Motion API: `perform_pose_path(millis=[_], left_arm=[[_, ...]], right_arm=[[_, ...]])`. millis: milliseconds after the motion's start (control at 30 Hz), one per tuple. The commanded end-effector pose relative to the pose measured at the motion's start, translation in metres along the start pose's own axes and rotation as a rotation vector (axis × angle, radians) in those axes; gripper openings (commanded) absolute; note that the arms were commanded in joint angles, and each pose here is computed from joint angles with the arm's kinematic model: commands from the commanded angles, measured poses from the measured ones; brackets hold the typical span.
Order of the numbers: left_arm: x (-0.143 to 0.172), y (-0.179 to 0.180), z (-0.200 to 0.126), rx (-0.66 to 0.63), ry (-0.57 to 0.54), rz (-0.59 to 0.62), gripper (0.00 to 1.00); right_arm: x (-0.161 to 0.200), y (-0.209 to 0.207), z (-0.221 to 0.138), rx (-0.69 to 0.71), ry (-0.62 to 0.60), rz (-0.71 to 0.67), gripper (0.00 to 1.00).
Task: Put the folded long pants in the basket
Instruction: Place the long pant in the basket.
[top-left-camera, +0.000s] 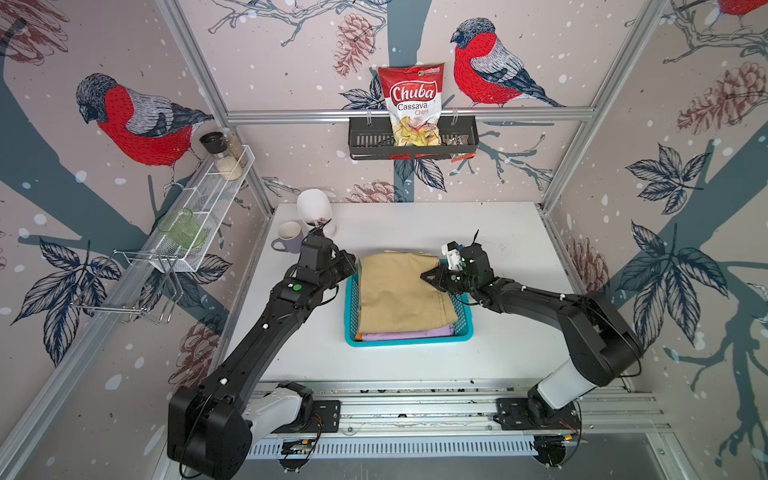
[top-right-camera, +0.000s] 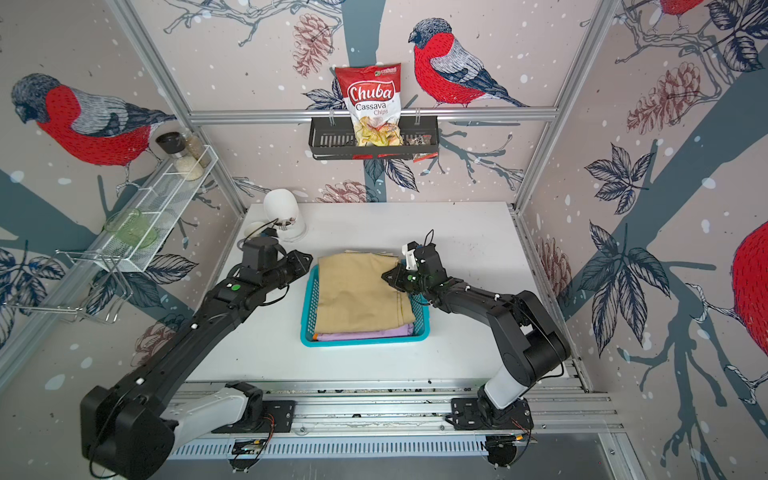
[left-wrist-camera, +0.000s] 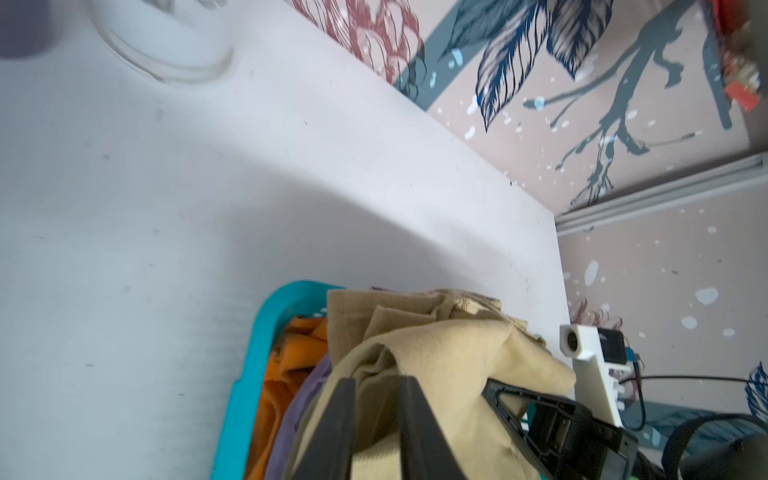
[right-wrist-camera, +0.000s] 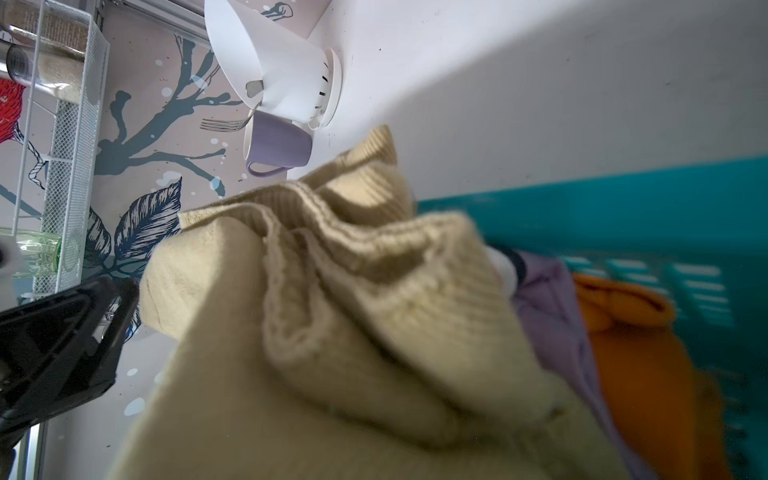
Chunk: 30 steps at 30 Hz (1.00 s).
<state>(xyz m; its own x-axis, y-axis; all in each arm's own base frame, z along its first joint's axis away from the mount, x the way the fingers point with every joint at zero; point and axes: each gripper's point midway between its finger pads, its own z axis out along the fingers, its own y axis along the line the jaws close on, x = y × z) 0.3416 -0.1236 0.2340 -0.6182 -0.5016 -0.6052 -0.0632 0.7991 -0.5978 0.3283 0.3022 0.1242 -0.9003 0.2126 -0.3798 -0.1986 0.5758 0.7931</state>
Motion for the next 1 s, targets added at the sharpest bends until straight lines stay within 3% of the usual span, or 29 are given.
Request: perform_pose_path(millis=[0,167,300,567,733,833,967], left_arm=[[-0.007,-0.011,-0.005,0.049,-0.010,0.022,0.28],[0.019,-0.064,0.016,0.311,0.144,0.018,0.25],[0.040,-0.087,0.034,0.368,0.194,0.076,0.25],[0.063,-0.031,0.081,0.179,0.196,0.094,0.20],[0.095,0.002,0.101,0.111,0.269,0.085,0.17],[0.100,0.005,0.103,0.098,0.294,0.100,0.16],[0.061,-0.023,0.088,0.120,0.212,0.155,0.17]], right_arm=[[-0.008,0.004,0.002,0.073,-0.028,-0.057,0.00],[-0.035,0.066,-0.018,0.011,-0.110,-0.169,0.01],[-0.050,0.079,-0.020,-0.004,-0.151,-0.198,0.03],[-0.046,0.030,0.010,0.016,-0.116,-0.113,0.00],[-0.038,-0.015,0.009,0.075,-0.117,-0.038,0.00],[-0.043,-0.005,0.006,0.074,-0.110,-0.087,0.00],[-0.070,0.033,-0.014,0.083,-0.162,-0.225,0.03]])
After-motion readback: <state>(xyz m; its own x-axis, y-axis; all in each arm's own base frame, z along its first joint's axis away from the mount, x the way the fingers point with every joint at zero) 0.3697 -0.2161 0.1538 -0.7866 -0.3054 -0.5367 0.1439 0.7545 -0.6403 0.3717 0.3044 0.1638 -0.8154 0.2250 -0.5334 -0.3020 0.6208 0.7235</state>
